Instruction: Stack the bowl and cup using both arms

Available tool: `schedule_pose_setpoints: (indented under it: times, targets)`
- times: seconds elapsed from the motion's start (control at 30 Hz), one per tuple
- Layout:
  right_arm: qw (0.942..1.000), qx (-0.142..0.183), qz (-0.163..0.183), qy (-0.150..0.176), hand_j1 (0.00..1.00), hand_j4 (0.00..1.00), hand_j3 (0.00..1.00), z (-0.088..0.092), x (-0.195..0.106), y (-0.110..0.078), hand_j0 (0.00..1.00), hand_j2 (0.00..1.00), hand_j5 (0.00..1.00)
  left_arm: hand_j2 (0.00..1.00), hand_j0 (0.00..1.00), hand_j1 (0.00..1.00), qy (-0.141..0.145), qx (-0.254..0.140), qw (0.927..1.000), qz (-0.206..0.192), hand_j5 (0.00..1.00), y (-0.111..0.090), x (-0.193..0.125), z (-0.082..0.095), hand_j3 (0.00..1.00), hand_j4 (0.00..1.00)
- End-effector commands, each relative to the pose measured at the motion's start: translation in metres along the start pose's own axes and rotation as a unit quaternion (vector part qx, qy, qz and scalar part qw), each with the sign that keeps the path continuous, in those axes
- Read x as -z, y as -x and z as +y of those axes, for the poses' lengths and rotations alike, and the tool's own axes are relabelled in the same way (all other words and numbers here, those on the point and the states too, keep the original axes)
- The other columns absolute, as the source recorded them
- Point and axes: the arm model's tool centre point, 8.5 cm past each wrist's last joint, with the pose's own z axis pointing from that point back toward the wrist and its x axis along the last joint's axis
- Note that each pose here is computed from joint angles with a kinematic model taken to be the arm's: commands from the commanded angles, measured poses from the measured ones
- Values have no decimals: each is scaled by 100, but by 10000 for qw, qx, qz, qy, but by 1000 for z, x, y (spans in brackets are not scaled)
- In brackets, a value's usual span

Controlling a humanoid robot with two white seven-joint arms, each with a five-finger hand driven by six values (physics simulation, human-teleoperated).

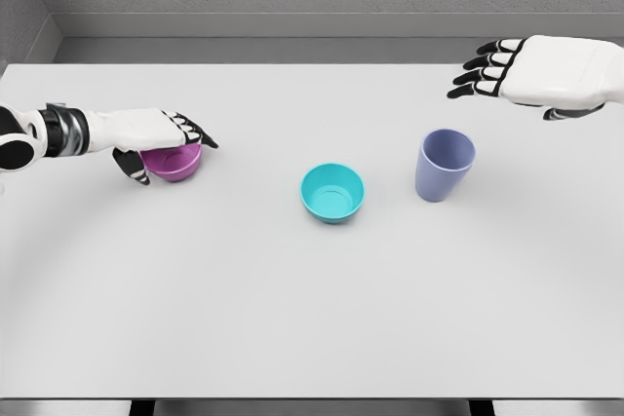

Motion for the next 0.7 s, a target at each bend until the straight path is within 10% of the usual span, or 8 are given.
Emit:
schedule_pose_setpoints:
  times: [0.0,0.17,0.5,0.67]
  targets:
    - [10000,11,13,13,100,100,100,-1,-1,1,100,100,100,100,100,100,2,-41,10000,19,100,2,-1,-1,100,100]
    - [10000,11,13,13,100,100,100,-1,-1,1,100,100,100,100,100,100,-1,-35,10000,15,100,1,-1,-1,100,100]
    - [10000,11,13,13,100,100,100,-1,-1,1,100,100,100,57,57,57,-18,-36,10000,17,57,2,-1,0,57,57]
    - [10000,11,13,13,100,100,100,-1,-1,1,100,100,100,57,57,57,-36,-30,10000,-2,57,0,-1,2,57,57]
